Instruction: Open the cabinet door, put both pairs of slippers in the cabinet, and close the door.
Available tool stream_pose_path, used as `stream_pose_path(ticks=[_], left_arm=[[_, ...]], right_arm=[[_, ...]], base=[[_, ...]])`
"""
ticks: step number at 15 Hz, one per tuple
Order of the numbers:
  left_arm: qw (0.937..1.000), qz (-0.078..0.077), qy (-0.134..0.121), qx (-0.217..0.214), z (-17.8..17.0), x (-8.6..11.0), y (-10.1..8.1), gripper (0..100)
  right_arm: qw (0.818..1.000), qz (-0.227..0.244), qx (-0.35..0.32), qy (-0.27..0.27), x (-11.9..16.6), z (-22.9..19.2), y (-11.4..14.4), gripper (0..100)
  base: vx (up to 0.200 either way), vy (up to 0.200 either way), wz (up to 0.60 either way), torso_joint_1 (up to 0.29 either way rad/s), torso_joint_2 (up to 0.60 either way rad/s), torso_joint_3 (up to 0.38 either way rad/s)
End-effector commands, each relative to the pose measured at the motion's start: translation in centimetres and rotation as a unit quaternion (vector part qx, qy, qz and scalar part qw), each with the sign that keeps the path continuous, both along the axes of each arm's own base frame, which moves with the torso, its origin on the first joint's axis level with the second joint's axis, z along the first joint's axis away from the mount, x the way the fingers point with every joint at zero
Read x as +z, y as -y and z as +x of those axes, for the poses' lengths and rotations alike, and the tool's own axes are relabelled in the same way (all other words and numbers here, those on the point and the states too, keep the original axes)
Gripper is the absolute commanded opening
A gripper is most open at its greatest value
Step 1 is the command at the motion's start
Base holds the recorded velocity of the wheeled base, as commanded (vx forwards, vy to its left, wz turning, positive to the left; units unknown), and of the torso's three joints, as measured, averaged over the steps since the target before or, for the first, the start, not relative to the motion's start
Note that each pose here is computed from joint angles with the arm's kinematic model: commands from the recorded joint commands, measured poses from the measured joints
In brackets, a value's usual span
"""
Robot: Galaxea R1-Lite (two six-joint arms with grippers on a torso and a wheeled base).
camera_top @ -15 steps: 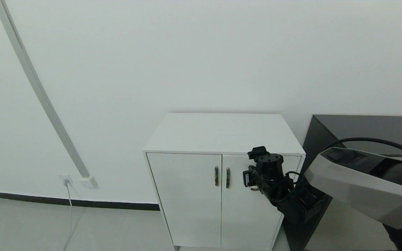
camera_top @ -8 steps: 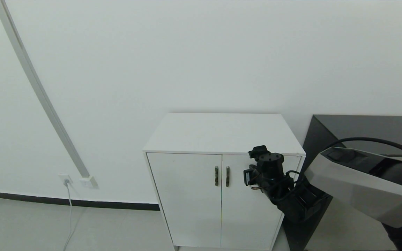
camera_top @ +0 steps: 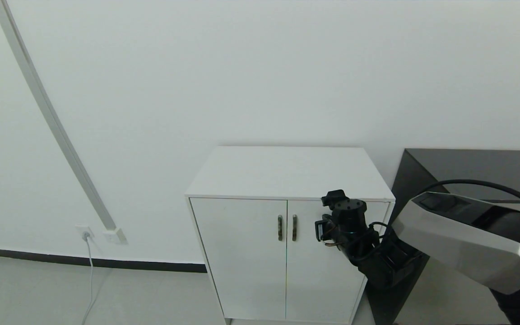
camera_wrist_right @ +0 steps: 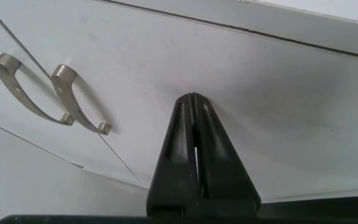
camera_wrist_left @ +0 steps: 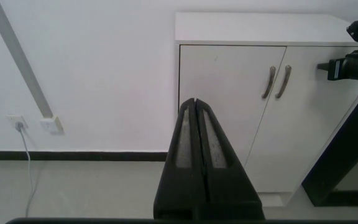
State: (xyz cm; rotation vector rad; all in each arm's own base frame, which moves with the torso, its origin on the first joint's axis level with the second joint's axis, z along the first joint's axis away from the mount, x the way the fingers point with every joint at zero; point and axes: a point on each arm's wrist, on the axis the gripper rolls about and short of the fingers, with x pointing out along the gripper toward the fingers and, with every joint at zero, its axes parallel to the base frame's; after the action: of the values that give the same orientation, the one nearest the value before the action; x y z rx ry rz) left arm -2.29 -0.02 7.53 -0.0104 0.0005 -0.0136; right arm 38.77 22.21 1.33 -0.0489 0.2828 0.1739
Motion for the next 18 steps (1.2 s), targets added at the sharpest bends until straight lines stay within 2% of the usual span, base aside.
stream_pose_path(ticks=[1, 8, 15, 18], left_arm=[[1.0000, 0.000, -0.001, 0.000, 0.0, 0.0, 0.0, 0], [1.0000, 0.000, -0.001, 0.000, 0.0, 0.0, 0.0, 0], [1.0000, 0.000, -0.001, 0.000, 0.0, 0.0, 0.0, 0], [1.0000, 0.001, -0.001, 0.000, 0.0, 0.0, 0.0, 0]], right_arm=[[1.000, 0.001, 0.000, 0.002, 0.7, -0.4, 0.2, 0], [1.000, 0.005, -0.007, 0.010, 3.6, -5.0, 3.1, 0], [0.997, 0.009, -0.070, 0.029, 8.0, -11.4, 10.8, 0], [0.994, 0.008, -0.101, 0.028, 9.1, -14.6, 14.0, 0]], base=[[0.000, 0.000, 0.00, 0.000, 0.00, 0.000], [0.000, 0.000, 0.00, 0.000, 0.00, 0.000], [0.000, 0.000, 0.00, 0.000, 0.00, 0.000], [0.000, 0.000, 0.00, 0.000, 0.00, 0.000]])
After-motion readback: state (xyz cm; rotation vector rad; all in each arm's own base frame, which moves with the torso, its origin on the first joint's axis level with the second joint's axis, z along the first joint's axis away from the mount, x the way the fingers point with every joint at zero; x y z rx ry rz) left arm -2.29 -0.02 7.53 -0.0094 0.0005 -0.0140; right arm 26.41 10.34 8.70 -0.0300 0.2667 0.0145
